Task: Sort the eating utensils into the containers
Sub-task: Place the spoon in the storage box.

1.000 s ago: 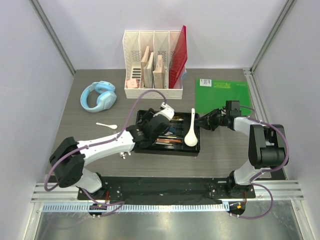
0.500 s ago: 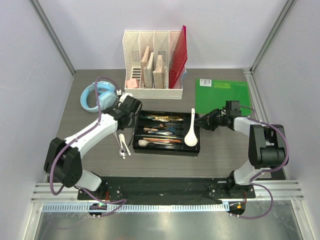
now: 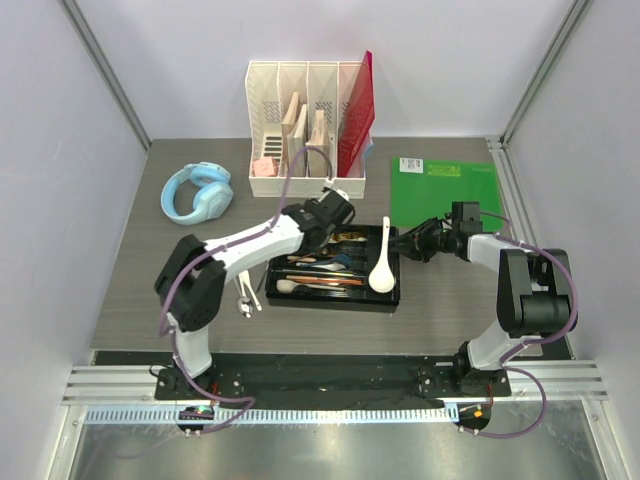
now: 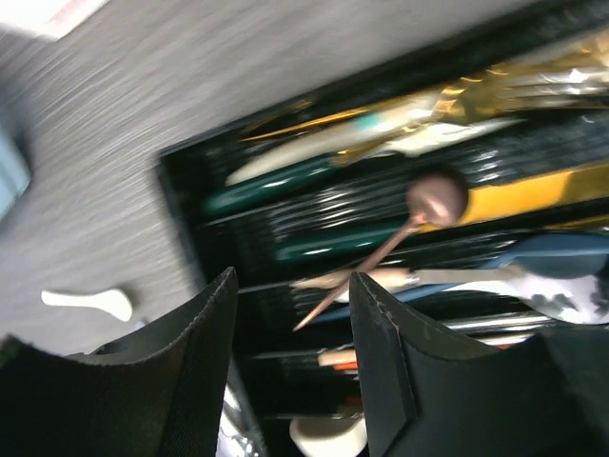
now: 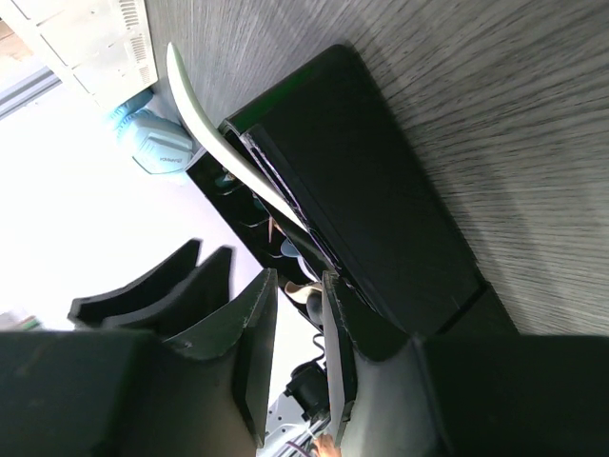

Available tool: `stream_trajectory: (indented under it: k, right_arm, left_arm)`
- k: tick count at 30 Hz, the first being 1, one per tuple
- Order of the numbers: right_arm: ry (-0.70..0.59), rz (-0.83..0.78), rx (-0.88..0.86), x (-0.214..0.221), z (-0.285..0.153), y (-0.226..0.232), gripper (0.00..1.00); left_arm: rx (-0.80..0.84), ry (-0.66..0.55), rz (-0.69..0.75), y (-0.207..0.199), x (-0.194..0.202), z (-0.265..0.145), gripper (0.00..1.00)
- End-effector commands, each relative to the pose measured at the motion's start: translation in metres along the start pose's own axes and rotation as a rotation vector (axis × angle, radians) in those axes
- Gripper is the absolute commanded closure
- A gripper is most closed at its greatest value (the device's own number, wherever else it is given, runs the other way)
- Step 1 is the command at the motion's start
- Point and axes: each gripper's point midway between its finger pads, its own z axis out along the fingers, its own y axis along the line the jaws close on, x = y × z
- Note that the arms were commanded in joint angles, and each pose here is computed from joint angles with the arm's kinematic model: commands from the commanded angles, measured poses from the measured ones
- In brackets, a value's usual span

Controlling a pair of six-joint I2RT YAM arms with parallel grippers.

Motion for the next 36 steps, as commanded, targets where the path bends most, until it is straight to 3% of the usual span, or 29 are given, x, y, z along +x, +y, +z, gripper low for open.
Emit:
stream_trajectory:
  k: [1,15,18,23,33,36]
  right_arm:
    - [-0.008,0.017,0.063,0.002,0.003,-0.022,0.68]
    - [0.001,0.022,0.076,0.004,0.004,-0.029,0.68]
    - [0.001,0.023,0.077,0.004,0.004,-0.029,0.68]
    - [0.003,0.025,0.081,0.004,0.005,-0.031,0.68]
    - [0.006,0.029,0.087,0.004,0.006,-0.033,0.68]
    - [0.005,0.028,0.086,0.004,0.006,-0.033,0.68]
  left_arm:
    - [0.003,-0.036,0.127,-0.021,-0.016,0.007,0.49]
    - [0.04,0.038,0.243,-0.047,0.005,0.047,0.53]
    - [0.08,0.051,0.241,-0.054,0.01,0.047,0.61]
    - [0.132,0.08,0.252,-0.063,0.022,0.049,0.65]
    - [0.208,0.151,0.273,-0.072,0.048,0.047,0.96]
    - [0.204,0.154,0.273,-0.069,0.05,0.045,1.0]
